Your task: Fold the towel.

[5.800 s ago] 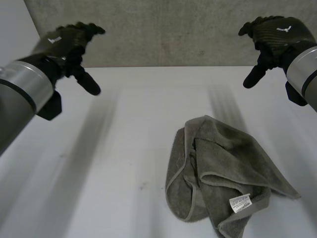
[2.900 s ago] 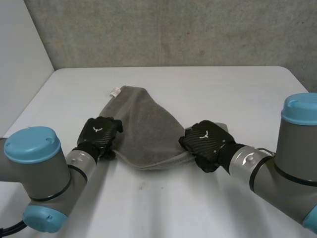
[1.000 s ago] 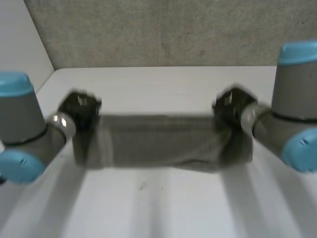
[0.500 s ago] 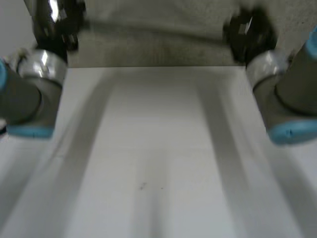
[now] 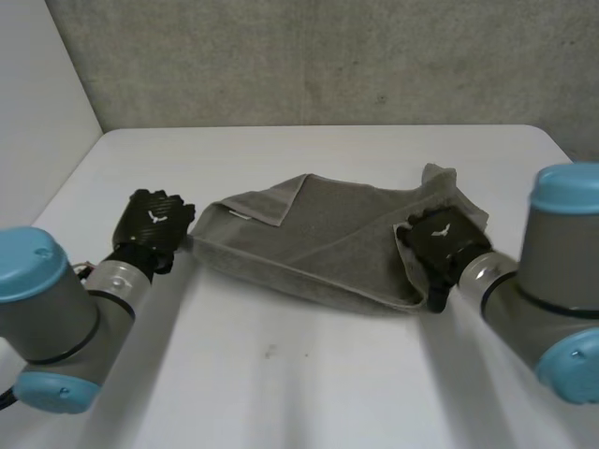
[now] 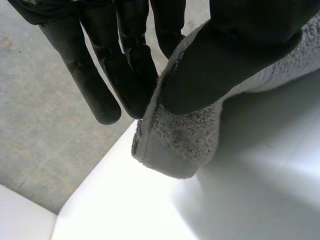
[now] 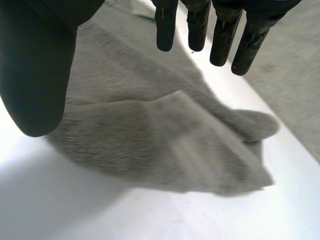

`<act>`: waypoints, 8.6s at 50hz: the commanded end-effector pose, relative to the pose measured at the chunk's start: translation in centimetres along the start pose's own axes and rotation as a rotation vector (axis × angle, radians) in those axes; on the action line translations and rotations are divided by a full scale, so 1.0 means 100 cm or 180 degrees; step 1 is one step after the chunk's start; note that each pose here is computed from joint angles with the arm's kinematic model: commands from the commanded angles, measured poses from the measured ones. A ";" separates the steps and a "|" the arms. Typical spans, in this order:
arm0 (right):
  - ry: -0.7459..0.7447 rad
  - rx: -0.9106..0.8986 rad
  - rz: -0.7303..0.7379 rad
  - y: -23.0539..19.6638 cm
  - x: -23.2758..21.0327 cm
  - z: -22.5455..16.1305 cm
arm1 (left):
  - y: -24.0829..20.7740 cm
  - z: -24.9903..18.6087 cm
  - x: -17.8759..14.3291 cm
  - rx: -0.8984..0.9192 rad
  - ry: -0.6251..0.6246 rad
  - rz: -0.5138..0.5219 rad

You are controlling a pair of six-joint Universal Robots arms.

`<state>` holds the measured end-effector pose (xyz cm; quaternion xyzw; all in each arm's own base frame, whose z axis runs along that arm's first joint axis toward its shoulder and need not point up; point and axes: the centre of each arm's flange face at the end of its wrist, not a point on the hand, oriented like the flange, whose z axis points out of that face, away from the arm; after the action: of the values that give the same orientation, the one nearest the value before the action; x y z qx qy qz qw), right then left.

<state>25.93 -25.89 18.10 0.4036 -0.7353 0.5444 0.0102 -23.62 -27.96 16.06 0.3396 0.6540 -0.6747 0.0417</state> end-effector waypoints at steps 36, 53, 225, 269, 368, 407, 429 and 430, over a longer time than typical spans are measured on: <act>-0.0751 0.0543 -0.0934 0.009 0.012 0.114 | 0.014 -0.049 -0.008 -0.0368 0.0001 -0.0072; -0.0573 0.0471 -0.1048 0.017 0.016 0.135 | 0.014 -0.049 -0.008 -0.0364 -0.0002 -0.0071; -0.1085 -0.0210 -0.0494 0.033 0.061 0.022 | 0.007 -0.046 -0.020 -0.0387 0.0032 -0.0177; -0.0456 0.0163 -0.1111 -0.009 0.099 0.030 | -0.008 0.002 -0.041 -0.0107 -0.0131 -0.0085; 0.0326 0.0471 0.0339 0.047 0.113 0.006 | 0.045 -0.002 -0.038 -0.0333 -0.0269 -0.0238; 0.0648 -0.0032 0.0649 0.054 0.136 -0.001 | 0.045 -0.002 -0.037 -0.0335 -0.0262 -0.0233; -0.0362 0.0112 0.1547 0.063 0.049 0.023 | 0.039 -0.002 -0.042 -0.0277 -0.0314 -0.0212; -0.0362 0.0113 0.1548 0.063 0.049 0.023 | 0.039 -0.002 -0.042 -0.0277 -0.0314 -0.0212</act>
<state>17.87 -30.35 14.75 0.2594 -0.8121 0.5052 -0.1345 -18.37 -29.93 14.57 0.2831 0.6939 -0.6589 0.0647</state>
